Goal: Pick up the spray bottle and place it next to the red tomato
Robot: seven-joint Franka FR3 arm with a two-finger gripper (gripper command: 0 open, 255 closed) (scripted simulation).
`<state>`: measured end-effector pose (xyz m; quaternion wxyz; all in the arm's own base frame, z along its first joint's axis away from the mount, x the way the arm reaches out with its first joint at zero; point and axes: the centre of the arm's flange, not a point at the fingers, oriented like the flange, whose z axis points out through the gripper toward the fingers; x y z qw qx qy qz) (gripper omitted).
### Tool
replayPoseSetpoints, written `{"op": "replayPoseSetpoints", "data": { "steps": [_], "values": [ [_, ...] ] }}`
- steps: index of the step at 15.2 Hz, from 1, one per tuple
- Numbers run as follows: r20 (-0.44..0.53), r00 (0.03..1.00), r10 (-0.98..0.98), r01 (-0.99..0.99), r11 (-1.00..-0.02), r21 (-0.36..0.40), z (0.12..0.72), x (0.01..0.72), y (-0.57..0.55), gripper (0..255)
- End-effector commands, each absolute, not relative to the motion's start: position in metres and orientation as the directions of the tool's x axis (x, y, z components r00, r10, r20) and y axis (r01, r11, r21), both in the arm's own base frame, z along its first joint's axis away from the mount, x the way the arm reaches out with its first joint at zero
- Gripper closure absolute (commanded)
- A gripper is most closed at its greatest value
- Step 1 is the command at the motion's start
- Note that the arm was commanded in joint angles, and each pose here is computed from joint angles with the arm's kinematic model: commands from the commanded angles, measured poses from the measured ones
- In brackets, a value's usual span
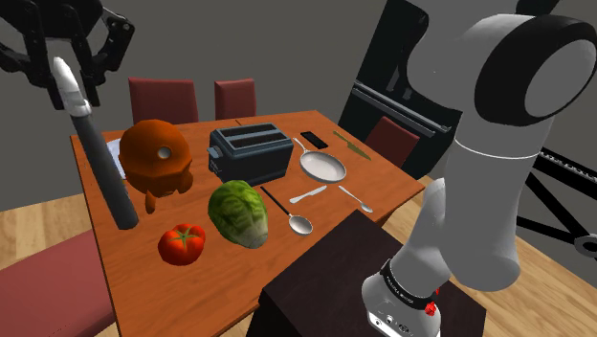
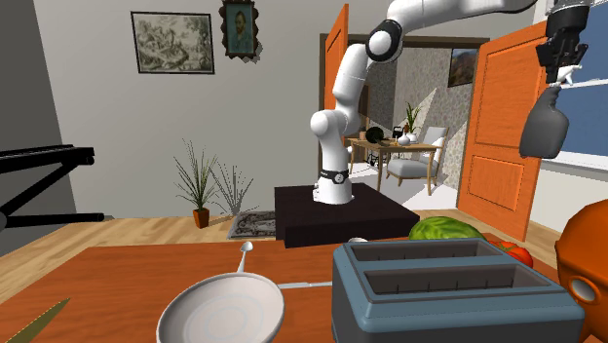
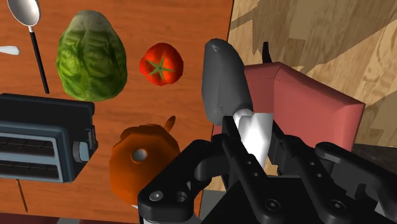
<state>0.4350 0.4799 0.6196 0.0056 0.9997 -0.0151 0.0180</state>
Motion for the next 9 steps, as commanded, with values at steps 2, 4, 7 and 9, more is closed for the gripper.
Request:
{"op": "replayPoseSetpoints", "data": {
  "steps": [2,4,7,9],
  "values": [
    [0.037,0.999,-0.033,-0.033,-0.999,0.010,0.610,0.433,0.492,255],
    [0.037,0.999,-0.033,-0.033,-0.999,0.010,0.600,0.433,0.492,255],
    [0.037,0.999,-0.033,-0.033,-0.999,0.010,0.584,0.433,0.492,255],
    [0.037,0.999,-0.033,-0.033,-0.999,0.010,0.573,0.433,0.492,255]
  ]
}}
